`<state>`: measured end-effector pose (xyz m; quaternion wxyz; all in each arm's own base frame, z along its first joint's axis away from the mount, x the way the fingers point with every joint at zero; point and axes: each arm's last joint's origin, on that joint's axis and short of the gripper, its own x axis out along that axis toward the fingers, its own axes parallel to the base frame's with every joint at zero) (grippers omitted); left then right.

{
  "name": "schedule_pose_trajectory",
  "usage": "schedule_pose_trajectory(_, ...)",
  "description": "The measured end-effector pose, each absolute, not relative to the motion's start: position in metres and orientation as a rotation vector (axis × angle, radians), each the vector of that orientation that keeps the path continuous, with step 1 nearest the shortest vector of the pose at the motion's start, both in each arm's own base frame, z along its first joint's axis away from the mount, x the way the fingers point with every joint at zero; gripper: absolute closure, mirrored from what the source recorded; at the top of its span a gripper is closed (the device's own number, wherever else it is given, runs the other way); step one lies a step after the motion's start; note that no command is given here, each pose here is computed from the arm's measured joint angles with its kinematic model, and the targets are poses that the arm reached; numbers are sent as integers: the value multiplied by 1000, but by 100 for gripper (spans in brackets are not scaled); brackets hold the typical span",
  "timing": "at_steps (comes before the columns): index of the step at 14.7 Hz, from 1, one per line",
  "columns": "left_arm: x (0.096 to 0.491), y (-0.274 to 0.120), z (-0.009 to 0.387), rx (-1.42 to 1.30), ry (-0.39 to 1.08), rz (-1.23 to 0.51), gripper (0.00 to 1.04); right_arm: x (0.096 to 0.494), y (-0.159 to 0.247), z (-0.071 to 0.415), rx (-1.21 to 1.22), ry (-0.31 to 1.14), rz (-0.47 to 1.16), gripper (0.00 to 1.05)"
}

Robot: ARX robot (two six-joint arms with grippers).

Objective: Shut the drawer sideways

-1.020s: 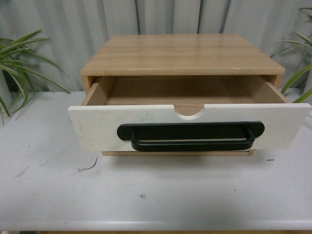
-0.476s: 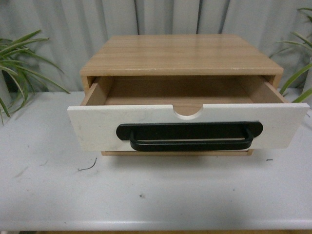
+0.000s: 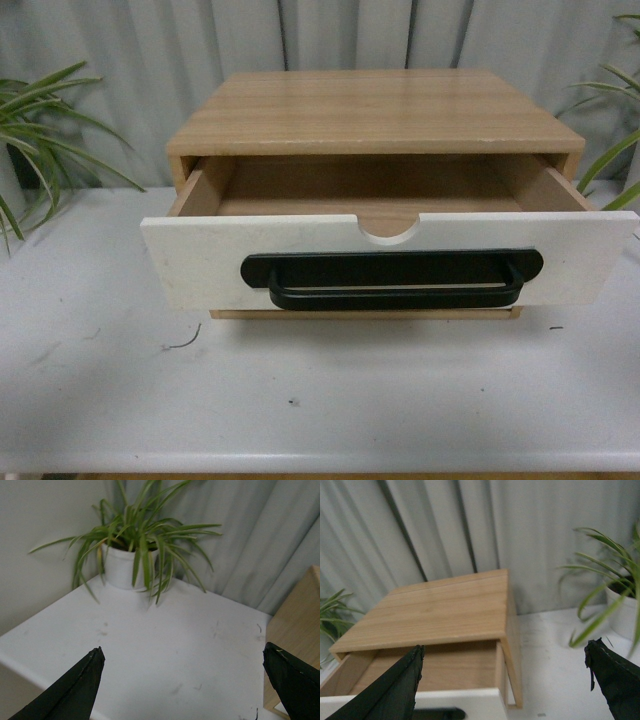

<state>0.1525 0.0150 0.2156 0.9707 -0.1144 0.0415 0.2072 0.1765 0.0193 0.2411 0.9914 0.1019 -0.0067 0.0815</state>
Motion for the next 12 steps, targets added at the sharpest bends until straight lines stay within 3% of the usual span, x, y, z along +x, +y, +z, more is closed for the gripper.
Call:
schedule_pose_trajectory(1,177,15,229,-157,101,344,7,191,30,251,139,-40,246,6)
schedule_pose_trajectory(2,227,0,242,101,249,153,7,222,51,269,-56,-83,405,6)
schedule_pose_trajectory(3,266,-27,248,601,422,-126,7,253,65,263,-480,-41,594,6)
schedule_pose_trajectory(4,279,-39,269,892,431,-251,7,264,62,262,-870,-66,674,6)
schedule_pose_trajectory(8,276,-67,267,1083,450,-453,7,272,61,247,-1279,-51,816,6)
schedule_pose_trajectory(12,279,-83,257,1096,437,-530,7,275,60,242,-1433,-6,890,6)
